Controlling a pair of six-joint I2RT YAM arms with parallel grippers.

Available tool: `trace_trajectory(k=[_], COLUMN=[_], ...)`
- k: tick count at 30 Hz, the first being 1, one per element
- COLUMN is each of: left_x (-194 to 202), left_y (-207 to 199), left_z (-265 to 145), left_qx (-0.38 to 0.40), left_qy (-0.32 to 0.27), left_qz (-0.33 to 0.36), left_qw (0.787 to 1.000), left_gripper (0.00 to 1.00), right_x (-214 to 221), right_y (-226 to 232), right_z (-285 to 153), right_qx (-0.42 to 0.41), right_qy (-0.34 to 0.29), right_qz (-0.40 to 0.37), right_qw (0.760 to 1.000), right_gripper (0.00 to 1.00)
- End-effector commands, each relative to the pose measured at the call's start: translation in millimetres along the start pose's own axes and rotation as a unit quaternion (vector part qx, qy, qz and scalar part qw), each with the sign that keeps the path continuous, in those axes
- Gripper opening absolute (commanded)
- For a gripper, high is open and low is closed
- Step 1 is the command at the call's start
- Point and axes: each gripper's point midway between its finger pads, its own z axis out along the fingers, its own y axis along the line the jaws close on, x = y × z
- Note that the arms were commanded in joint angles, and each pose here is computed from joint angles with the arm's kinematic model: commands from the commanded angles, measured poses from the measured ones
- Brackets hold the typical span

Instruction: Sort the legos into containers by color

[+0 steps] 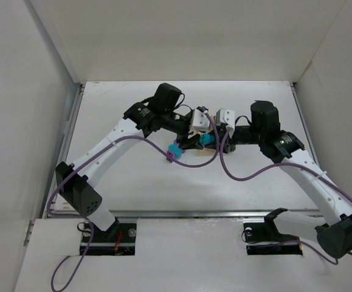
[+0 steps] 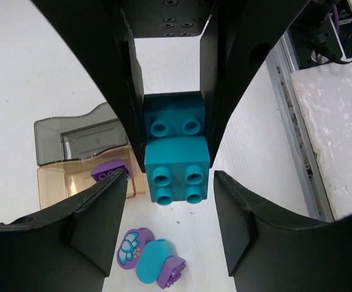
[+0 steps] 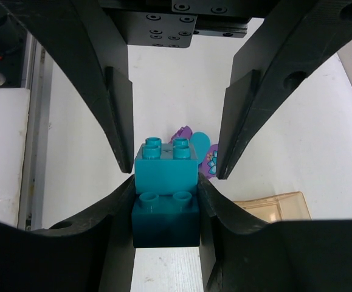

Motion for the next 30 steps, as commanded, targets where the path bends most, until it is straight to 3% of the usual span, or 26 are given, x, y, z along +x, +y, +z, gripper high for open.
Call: trace_trajectory(k=[1, 11, 14, 16, 19, 20, 22, 23, 26, 30], left_x=[-25.7, -27.0, -25.8, -25.7, -24.4, -26.1, -24.3, -24.3, -24.0, -21.1], left_y=[-0.7, -4.9, -3.9, -4.3, -4.2, -2.8, -2.4, -2.4, 1.1, 5.0], left_z=[-19.2, -15.9, -16.1, -16.1, -16.3, -16.2, -14.8, -14.8, -20.0, -22.8], left_qx=[-0.008, 0.007, 0.003, 0.004, 0.000, -0.003, -0.003, -0.003, -0.013, -0.022], left_qy=[-0.025, -0.035, -0.031, -0.031, -0.028, -0.031, -0.031, -0.031, -0.028, -0.025], left_qz=[0.045, 0.036, 0.032, 0.026, 0.010, 0.009, 0.009, 0.009, 0.010, 0.003], left_qw=[0.999, 0.999, 0.999, 0.999, 1.000, 0.999, 0.999, 0.999, 0.999, 0.999], left_gripper=[0.56, 0.26, 0.07, 0.00, 0.00, 0.00, 0.00, 0.00, 0.00, 0.00], right_x=[-22.6, -21.8, -21.8, -21.8, -18.3, -17.3, -12.6, -12.6, -10.8, -5.2], right_y=[-3.8, -0.6, -0.6, -0.6, -2.2, -3.8, -3.0, -3.0, -6.0, -7.8], right_z=[-1.9, 1.8, 1.8, 1.8, 3.5, 3.3, 5.3, 5.3, 4.9, 5.1], right_qx=[0.004, -0.006, -0.006, -0.006, -0.003, 0.001, -0.002, -0.002, 0.006, 0.013], right_qy=[-0.020, -0.021, -0.021, -0.021, -0.016, -0.013, -0.007, -0.007, -0.002, 0.006], right_qz=[-0.024, -0.022, -0.022, -0.022, -0.013, -0.012, 0.001, 0.001, 0.001, 0.004], right_qw=[0.999, 1.000, 1.000, 1.000, 1.000, 1.000, 1.000, 1.000, 1.000, 1.000], right_gripper=[0.00, 0.00, 0.00, 0.00, 0.17, 0.35, 0.46, 0.65, 0.72, 0.72])
